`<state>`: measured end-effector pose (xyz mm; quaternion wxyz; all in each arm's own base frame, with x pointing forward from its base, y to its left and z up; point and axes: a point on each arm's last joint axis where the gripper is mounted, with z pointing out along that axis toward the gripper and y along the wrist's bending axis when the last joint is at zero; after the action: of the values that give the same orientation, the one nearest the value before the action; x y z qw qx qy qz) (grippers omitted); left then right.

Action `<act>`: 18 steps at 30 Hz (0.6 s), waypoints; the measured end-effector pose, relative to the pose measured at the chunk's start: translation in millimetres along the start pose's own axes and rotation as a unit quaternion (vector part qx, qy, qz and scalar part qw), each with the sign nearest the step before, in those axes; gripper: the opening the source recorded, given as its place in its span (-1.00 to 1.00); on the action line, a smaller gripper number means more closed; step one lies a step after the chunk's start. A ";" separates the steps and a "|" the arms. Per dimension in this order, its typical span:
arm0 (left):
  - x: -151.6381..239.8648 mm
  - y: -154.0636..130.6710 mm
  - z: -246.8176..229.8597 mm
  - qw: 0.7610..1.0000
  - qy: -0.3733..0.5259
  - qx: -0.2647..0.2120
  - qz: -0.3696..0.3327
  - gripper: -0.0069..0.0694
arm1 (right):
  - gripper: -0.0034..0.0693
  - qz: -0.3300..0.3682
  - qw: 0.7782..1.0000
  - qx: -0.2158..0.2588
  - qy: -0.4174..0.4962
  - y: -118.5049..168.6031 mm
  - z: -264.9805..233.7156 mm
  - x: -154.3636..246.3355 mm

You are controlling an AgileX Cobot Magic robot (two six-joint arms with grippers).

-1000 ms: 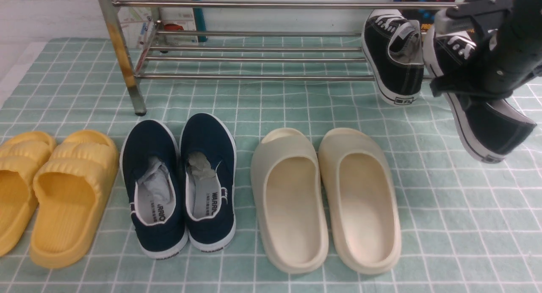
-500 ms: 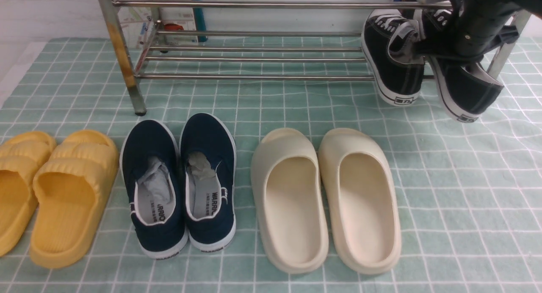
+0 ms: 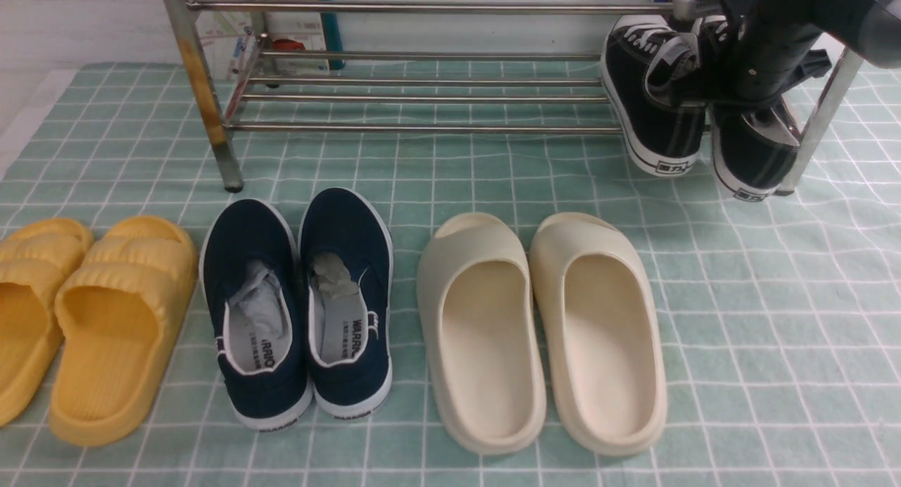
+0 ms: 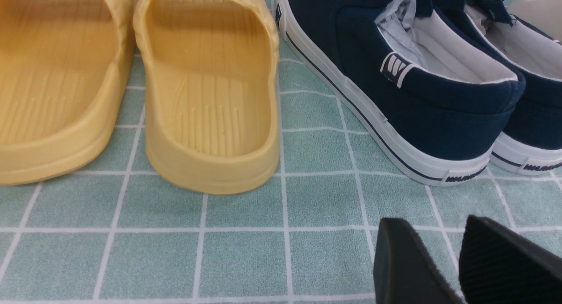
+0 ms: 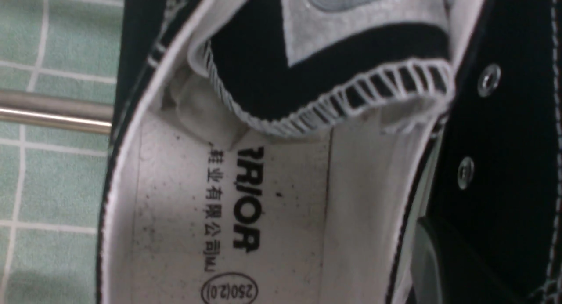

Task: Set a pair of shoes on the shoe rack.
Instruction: Use the right arm to put a shoe into the shoe rack

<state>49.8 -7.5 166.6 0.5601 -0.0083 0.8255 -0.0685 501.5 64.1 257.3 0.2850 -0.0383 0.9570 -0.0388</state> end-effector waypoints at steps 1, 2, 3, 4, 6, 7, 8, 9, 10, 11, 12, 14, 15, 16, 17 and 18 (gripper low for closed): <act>0.0 0.0 0.0 1.000 0.000 0.000 0.000 -0.25 | -0.83 0.000 1.000 0.000 0.000 0.1 0.6 0.1; 0.0 0.0 0.0 1.000 0.000 0.000 0.000 -0.25 | -0.82 0.000 1.000 -0.001 -0.005 0.4 1.8 -0.6; 0.0 0.0 0.0 1.000 0.000 0.000 0.000 -0.25 | -0.81 -0.001 1.000 -0.001 -0.005 0.4 2.3 -0.6; 0.0 0.0 0.0 1.000 0.000 0.000 0.000 -0.25 | -0.80 -0.002 1.000 -0.001 -0.005 0.5 2.3 -0.7; 0.0 0.0 0.0 1.000 0.000 0.000 0.000 -0.25 | -0.76 -0.010 1.000 -0.001 -0.006 0.5 2.3 -0.9; 0.0 0.0 0.0 1.000 0.000 0.000 0.000 -0.25 | -0.68 -0.025 1.000 -0.002 -0.013 0.7 2.1 -2.2; 0.0 0.0 0.0 1.000 0.000 0.000 0.000 -0.25 | -0.63 -0.034 0.999 -0.002 -0.020 0.8 1.8 -3.7; 0.0 0.0 0.0 1.000 0.000 0.000 0.000 -0.25 | -0.52 -0.043 0.999 -0.004 -0.026 1.0 0.8 -5.0; 0.0 0.0 0.0 1.000 0.000 0.000 0.000 -0.25 | -0.41 -0.051 0.998 -0.004 -0.028 0.9 -0.7 -5.6; 0.0 0.0 0.0 1.000 0.000 0.000 0.000 -0.25 | -0.34 -0.053 0.998 -0.004 -0.029 0.4 -1.5 -5.8; 0.0 0.0 0.0 1.000 0.000 0.000 0.000 -0.25 | -0.22 -0.058 0.998 -0.006 -0.029 0.5 -3.4 -6.1; 0.0 0.0 0.0 1.000 0.000 0.000 0.000 -0.25 | 0.02 -0.063 0.998 -0.012 -0.026 0.5 -10.9 -6.5; 0.0 0.0 0.0 1.000 0.000 0.000 0.000 -0.25 | 0.12 -0.065 0.997 -0.013 -0.028 -0.2 -18.4 -7.6; 0.0 0.0 0.0 1.000 0.000 0.000 0.000 -0.25 | 0.20 -0.065 0.997 -0.014 -0.029 -0.8 -25.2 -8.5; 0.0 0.0 0.0 1.000 0.000 0.000 0.000 -0.25 | 0.23 -0.064 0.997 -0.015 -0.031 -1.1 -28.3 -9.0; 0.0 0.0 0.0 1.000 0.000 0.000 0.000 -0.25 | 0.31 -0.060 0.997 -0.021 -0.035 -1.7 -41.0 -10.6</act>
<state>49.8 -7.5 166.6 0.5601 -0.0083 0.8255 -0.0685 488.0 65.6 297.4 0.3143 -0.1027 0.9431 -0.0347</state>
